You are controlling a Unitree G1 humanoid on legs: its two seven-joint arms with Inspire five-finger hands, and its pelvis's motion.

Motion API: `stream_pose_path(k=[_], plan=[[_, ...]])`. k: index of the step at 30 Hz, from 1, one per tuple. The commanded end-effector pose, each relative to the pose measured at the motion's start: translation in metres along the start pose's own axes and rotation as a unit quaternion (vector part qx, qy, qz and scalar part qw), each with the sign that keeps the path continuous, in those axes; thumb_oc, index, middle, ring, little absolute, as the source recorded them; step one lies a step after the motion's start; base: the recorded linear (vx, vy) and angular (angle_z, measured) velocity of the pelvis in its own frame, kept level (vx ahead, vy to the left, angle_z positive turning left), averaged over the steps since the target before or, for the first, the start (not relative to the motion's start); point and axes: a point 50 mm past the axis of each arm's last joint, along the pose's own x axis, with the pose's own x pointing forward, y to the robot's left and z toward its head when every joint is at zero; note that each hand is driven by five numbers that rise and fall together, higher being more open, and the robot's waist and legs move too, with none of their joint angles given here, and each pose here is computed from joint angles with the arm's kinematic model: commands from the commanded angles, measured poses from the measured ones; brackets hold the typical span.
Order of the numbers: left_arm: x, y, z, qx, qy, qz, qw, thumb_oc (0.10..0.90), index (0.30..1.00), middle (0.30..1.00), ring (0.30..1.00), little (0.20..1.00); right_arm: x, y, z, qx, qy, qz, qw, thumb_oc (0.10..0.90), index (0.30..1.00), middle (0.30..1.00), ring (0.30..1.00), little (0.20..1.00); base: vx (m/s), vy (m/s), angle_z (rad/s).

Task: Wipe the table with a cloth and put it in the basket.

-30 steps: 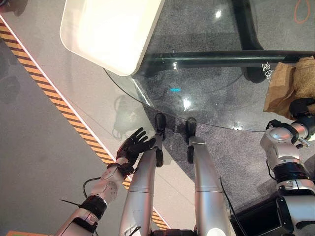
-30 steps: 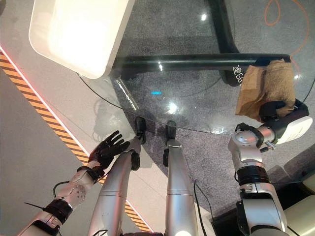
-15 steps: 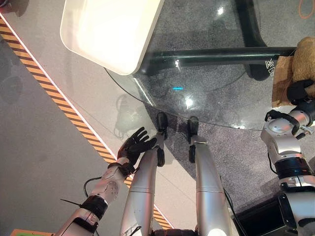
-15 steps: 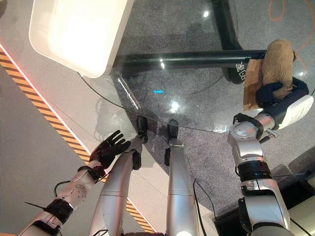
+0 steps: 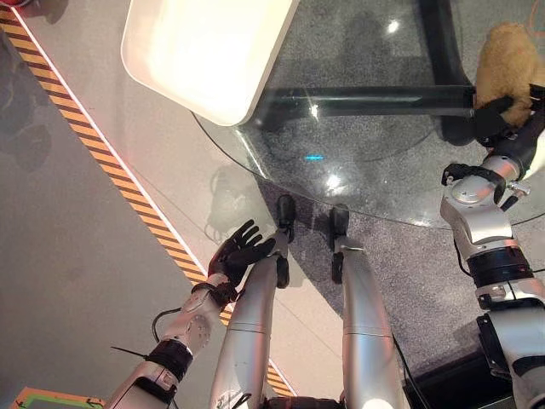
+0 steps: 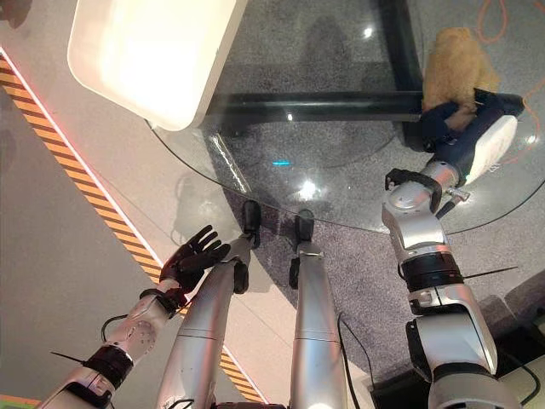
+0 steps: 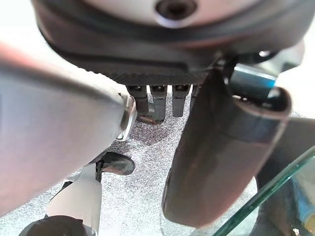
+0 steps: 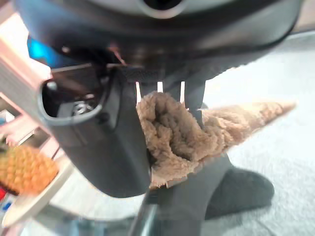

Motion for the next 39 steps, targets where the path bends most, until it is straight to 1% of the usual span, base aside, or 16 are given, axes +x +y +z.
stream_pose_path(k=[1,2,3,6,8,10,16,17,20,23,31,34,39], plan=[[-0.037,0.002,-0.076,-0.028,0.111,0.002,0.993,0.8,0.9,0.9,0.9,0.9,0.001,0.002,0.035,0.0,-0.1,0.063,0.993,0.1,0.3,0.3,0.3,0.2,0.0,0.0,0.0],[-0.038,0.003,-0.078,-0.028,0.112,0.002,0.993,0.8,0.9,0.9,0.9,0.9,-0.005,0.01,0.035,0.004,-0.104,0.101,0.989,0.1,0.3,0.3,0.3,0.2,0.08,0.016,0.01],[-0.042,0.005,-0.083,-0.029,0.119,0.004,0.992,0.8,0.9,0.9,0.9,0.9,-0.009,0.014,0.03,-0.002,-0.1,0.118,0.988,0.1,0.3,0.3,0.3,0.2,0.06,0.016,0.03],[-0.042,0.007,-0.082,-0.027,0.117,0.003,0.993,0.8,0.9,0.9,0.9,0.9,-0.029,0.034,0.033,0.006,-0.108,0.219,0.97,0.1,0.3,0.3,0.3,0.2,0.02,0.006,0.01],[-0.042,0.007,-0.082,-0.027,0.117,0.003,0.993,0.8,0.9,0.9,0.9,0.9,-0.035,0.039,0.031,0.009,-0.102,0.243,0.965,0.1,0.3,0.3,0.3,0.2,0.0,0.0,0.0],[-0.043,0.008,-0.083,-0.026,0.114,0.001,0.993,0.8,0.9,0.9,0.9,0.9,-0.056,0.053,0.025,0.033,-0.085,0.314,0.945,0.1,0.3,0.3,0.3,0.2,0.0,0.0,0.0],[-0.042,0.005,-0.083,-0.025,0.109,-0.005,0.994,0.8,0.9,0.9,0.9,0.9,-0.098,0.075,0.02,0.066,-0.081,0.44,0.892,0.1,0.3,0.3,0.3,0.2,0.0,0.004,0.01],[-0.042,0.003,-0.083,-0.024,0.108,-0.005,0.994,0.8,0.9,0.9,0.9,0.9,-0.113,0.08,0.022,0.083,-0.085,0.481,0.869,0.1,0.3,0.3,0.3,0.2,-0.01,0.021,0.04],[-0.04,0.001,-0.083,-0.026,0.106,-0.004,0.994,0.8,0.9,0.9,0.9,0.9,-0.136,0.086,0.026,0.111,-0.09,0.535,0.832,0.1,0.3,0.3,0.3,0.2,-0.01,0.023,0.04],[-0.039,-0.001,-0.081,-0.026,0.106,-0.005,0.994,0.8,0.9,0.9,0.9,0.9,-0.15,0.088,0.03,0.132,-0.095,0.569,0.806,0.1,0.3,0.3,0.3,0.2,0.0,0.0,0.0],[-0.036,-0.005,-0.079,-0.026,0.108,-0.007,0.994,0.8,0.9,0.9,0.9,0.9,-0.174,0.089,0.043,0.158,-0.119,0.624,0.756,0.1,0.3,0.3,0.3,0.2,0.0,0.007,0.05],[-0.036,-0.005,-0.077,-0.024,0.108,-0.007,0.994,0.8,0.9,0.9,0.9,0.9,-0.177,0.089,0.046,0.162,-0.124,0.627,0.752,0.1,0.3,0.3,0.3,0.2,0.0,-0.008,0.04],[-0.035,-0.005,-0.076,-0.025,0.107,-0.005,0.994,0.8,0.9,0.9,0.9,0.9,-0.172,0.089,0.044,0.172,-0.114,0.606,0.768,0.1,0.3,0.3,0.3,0.2,0.0,-0.002,0.01]])
